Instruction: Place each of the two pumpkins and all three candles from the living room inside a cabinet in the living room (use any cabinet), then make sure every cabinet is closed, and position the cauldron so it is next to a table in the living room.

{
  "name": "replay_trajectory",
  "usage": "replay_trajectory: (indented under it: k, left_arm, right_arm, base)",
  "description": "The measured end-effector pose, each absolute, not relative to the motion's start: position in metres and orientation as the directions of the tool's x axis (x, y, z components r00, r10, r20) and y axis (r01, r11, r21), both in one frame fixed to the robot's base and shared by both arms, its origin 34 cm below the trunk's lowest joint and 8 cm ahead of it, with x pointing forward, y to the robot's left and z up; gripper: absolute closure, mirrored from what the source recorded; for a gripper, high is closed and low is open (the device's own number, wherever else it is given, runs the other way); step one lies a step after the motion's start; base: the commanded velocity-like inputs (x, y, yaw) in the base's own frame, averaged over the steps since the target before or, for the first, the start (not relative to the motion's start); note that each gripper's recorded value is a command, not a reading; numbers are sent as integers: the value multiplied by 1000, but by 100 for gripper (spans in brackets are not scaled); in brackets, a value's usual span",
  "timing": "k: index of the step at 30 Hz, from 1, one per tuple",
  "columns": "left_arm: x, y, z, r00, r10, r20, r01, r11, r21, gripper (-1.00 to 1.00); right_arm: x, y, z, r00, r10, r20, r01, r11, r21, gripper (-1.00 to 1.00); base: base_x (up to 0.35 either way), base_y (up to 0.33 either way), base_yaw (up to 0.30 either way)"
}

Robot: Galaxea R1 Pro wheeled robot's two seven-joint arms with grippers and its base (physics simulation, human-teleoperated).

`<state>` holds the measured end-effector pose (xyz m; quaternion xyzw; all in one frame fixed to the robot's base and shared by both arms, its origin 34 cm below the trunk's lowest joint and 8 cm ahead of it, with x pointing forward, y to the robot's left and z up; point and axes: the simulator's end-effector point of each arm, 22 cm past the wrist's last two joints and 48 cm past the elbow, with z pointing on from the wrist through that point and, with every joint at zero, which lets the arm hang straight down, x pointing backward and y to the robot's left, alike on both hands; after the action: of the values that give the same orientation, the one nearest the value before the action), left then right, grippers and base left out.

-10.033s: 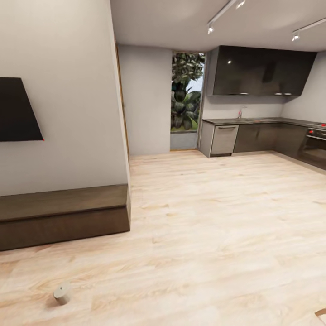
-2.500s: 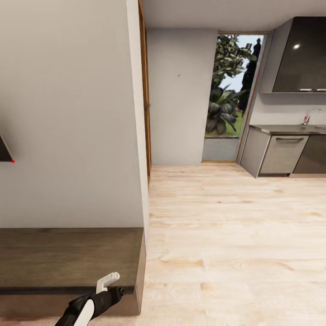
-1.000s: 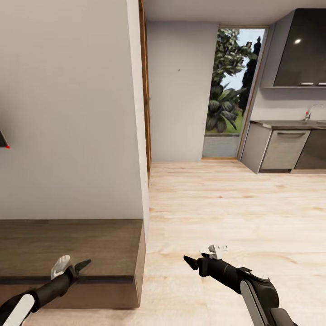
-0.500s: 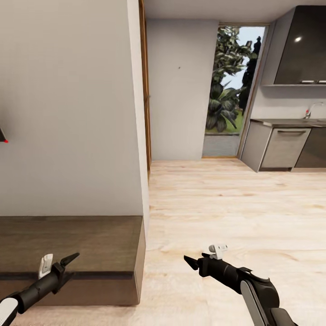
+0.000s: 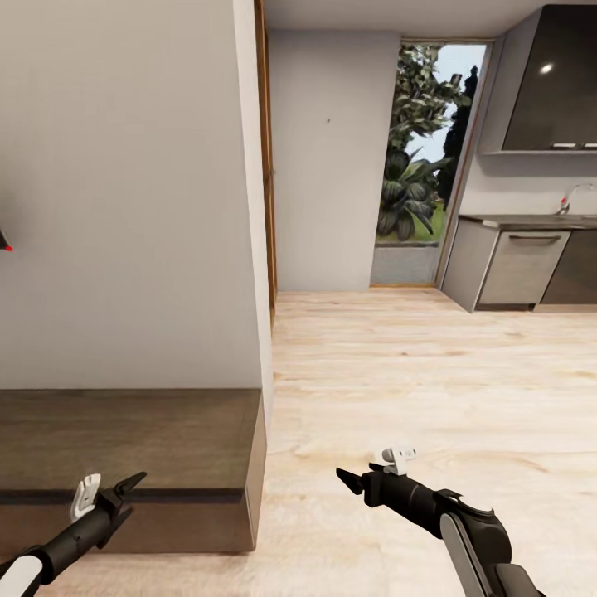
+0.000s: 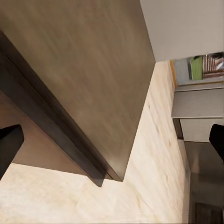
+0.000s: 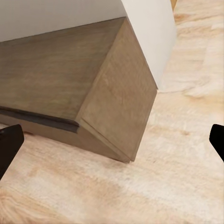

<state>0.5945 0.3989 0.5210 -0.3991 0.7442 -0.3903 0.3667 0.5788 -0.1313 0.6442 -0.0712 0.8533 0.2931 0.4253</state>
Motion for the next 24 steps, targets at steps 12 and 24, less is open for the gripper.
replay_trajectory:
  k: [12,24]
  left_arm:
    - [572,388,499,-429,-883,-190,-337,352,-873,-100]
    - [560,376,480,-430,-891,-145,-376,323,-869,-100]
  right_arm:
    - [576,-121,650,-619,140,-773,-397,793,462,-100]
    - [571,-119,626,-658,142,-739,-380,785,489,-100]
  base:
    - [-16,0,0]
    - [-70,0,0]
